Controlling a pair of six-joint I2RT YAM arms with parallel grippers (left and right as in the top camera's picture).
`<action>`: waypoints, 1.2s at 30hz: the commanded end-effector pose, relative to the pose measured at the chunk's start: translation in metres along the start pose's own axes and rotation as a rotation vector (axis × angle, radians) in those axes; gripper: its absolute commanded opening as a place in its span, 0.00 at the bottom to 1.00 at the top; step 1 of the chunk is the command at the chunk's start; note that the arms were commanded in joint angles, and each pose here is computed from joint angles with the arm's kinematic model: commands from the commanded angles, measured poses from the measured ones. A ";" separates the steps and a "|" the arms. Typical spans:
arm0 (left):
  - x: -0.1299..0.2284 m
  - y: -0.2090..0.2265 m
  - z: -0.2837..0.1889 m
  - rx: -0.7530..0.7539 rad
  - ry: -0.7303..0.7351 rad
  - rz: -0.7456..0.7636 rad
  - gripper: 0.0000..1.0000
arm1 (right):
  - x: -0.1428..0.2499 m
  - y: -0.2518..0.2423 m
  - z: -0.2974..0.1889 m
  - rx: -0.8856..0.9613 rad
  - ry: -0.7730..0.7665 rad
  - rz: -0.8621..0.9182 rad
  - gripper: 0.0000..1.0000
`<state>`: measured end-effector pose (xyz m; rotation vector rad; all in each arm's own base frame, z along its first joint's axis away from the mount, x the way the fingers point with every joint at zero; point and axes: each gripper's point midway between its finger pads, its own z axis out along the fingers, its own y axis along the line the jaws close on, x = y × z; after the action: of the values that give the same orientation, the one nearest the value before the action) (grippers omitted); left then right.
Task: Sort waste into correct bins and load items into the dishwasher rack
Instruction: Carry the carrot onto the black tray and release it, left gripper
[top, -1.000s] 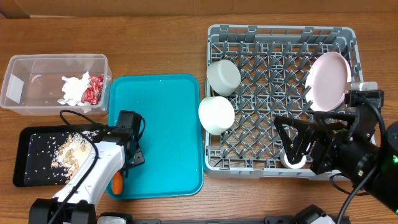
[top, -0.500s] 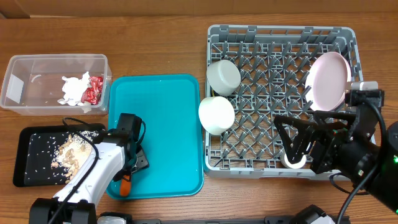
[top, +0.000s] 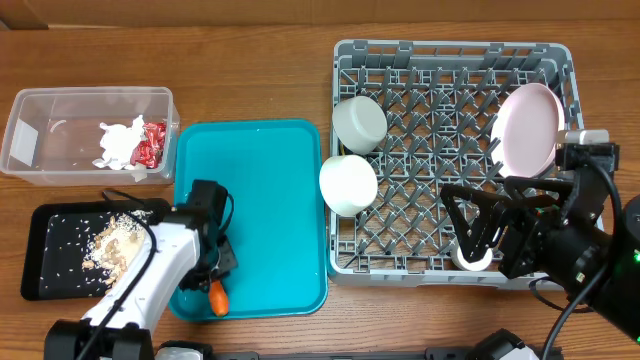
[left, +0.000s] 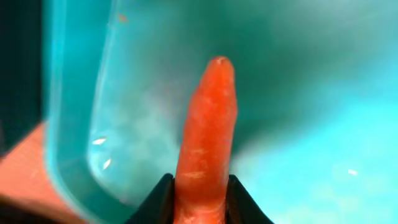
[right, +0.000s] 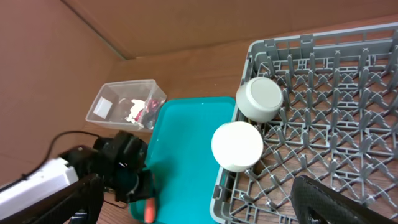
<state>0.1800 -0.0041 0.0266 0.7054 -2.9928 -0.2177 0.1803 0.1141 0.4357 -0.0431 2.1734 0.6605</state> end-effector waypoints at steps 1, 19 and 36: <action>-0.029 -0.006 -0.031 0.004 -0.091 -0.001 0.12 | -0.006 0.002 -0.006 -0.009 -0.026 0.006 1.00; -0.137 0.127 -0.067 0.090 -0.303 -0.670 0.09 | -0.005 0.002 -0.006 -0.009 -0.025 0.006 1.00; -0.158 0.128 0.006 0.337 -0.143 -0.991 0.44 | -0.003 0.001 -0.006 -0.008 -0.014 0.006 1.00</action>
<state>0.2592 0.1931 0.0417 2.1803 -2.5915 0.0846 0.1793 0.1135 0.4338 -0.0422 2.1827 0.6571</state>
